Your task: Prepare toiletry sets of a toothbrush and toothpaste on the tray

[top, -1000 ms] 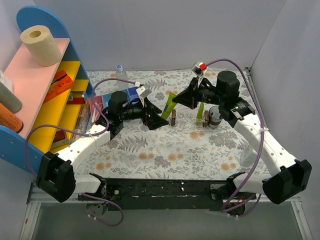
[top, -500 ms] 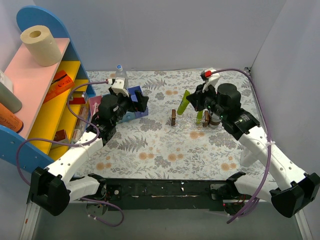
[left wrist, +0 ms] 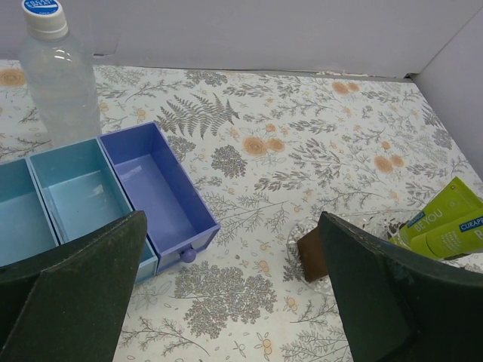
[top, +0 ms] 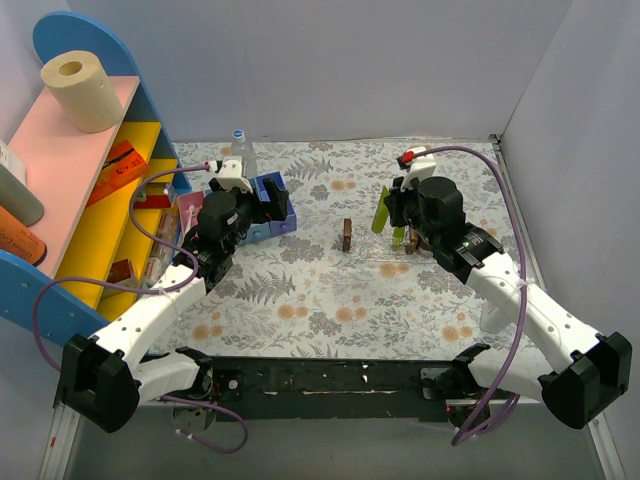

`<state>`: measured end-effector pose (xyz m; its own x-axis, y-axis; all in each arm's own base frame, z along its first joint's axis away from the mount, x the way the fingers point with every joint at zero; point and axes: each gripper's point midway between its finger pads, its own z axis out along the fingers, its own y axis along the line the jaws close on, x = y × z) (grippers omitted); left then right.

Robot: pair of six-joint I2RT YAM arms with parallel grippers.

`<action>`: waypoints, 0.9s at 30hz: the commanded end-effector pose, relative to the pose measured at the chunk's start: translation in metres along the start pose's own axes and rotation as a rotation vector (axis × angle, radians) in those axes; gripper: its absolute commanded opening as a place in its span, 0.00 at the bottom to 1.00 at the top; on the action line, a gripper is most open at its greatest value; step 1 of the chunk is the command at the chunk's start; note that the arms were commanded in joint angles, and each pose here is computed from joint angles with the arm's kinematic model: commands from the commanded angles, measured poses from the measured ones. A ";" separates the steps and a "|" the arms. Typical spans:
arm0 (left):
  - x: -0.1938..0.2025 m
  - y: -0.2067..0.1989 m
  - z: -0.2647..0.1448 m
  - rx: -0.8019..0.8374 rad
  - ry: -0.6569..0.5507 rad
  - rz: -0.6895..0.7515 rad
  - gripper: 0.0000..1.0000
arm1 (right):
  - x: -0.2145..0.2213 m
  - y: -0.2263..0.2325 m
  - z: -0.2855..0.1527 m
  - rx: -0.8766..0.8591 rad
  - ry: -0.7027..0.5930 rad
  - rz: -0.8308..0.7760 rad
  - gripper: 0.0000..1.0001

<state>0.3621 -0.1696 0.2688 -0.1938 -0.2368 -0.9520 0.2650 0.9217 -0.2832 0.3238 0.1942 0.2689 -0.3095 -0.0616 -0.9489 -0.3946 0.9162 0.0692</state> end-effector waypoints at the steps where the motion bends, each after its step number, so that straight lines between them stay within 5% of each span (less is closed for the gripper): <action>1: -0.006 0.007 -0.003 -0.040 -0.020 0.005 0.98 | -0.025 -0.009 0.008 0.028 -0.100 0.026 0.01; 27: -0.001 0.009 0.001 -0.050 -0.002 0.015 0.98 | 0.005 -0.018 0.037 0.074 -0.068 -0.010 0.01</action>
<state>0.3653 -0.1645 0.2597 -0.2080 -0.2223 -0.9526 0.2287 0.9358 -0.2683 0.3500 0.1907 0.2293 -0.3355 -0.0901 -0.9377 -0.3454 0.9379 0.0335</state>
